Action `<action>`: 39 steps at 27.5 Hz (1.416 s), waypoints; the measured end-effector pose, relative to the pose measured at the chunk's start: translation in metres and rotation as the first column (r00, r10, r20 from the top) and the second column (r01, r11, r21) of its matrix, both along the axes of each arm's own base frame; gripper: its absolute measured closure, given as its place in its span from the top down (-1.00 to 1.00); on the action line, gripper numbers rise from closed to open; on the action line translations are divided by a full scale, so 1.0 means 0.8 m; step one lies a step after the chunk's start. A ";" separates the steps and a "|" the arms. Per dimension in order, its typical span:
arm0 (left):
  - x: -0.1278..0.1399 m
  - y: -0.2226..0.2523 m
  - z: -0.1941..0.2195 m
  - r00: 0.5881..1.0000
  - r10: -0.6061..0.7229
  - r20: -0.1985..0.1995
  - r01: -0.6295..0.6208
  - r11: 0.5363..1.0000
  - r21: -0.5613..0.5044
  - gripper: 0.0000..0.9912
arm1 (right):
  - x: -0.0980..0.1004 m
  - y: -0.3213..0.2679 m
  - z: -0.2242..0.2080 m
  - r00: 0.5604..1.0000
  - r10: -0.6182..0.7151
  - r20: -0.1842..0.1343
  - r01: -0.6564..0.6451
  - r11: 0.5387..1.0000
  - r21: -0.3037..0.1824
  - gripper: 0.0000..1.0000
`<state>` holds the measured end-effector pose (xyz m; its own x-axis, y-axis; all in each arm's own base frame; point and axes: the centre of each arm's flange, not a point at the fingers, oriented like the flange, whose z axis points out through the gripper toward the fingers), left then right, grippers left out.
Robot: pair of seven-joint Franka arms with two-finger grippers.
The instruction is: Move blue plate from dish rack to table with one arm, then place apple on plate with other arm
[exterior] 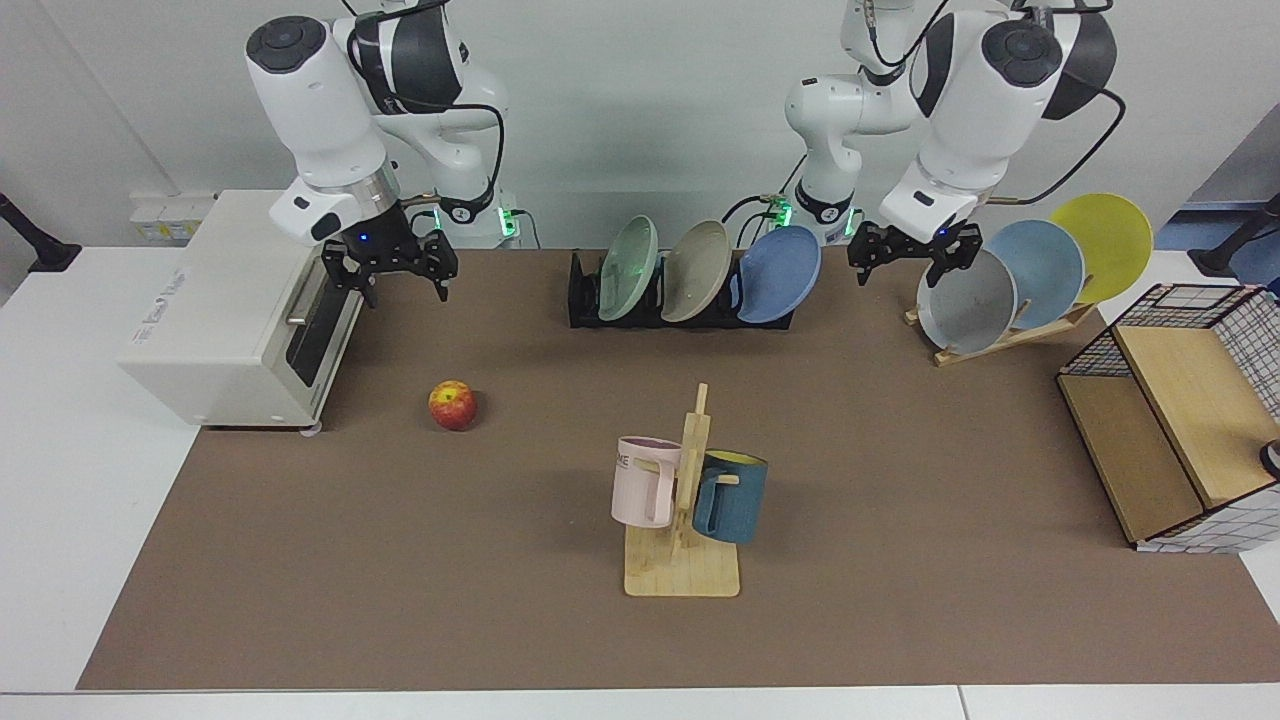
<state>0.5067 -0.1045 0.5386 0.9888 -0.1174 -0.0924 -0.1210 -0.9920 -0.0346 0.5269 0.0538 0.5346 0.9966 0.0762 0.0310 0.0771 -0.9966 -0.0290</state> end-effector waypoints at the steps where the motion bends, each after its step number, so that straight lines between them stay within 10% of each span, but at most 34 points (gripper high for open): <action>1: -0.010 0.001 -0.014 1.000 0.001 -0.004 -0.001 1.000 0.001 1.00 | 0.001 0.002 -0.007 1.000 0.001 0.000 -0.001 1.000 0.000 1.00; 20: -0.138 -0.003 -0.168 0.976 0.002 -0.217 -0.018 0.997 -0.069 1.00 | 0.045 0.024 -0.182 0.998 0.029 -0.052 -0.031 0.999 -0.033 1.00; 39: -0.145 -0.028 -0.176 0.978 -0.027 -0.206 0.009 0.996 -0.089 0.68 | 0.046 0.016 -0.293 0.997 0.018 -0.075 -0.022 0.999 -0.043 1.00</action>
<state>0.3910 -0.1268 0.3977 0.9470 -0.1515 -0.2832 -0.1343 -0.9878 0.0791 0.5637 0.0664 0.3006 0.9942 0.0959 -0.0476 0.0964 -0.9953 0.0085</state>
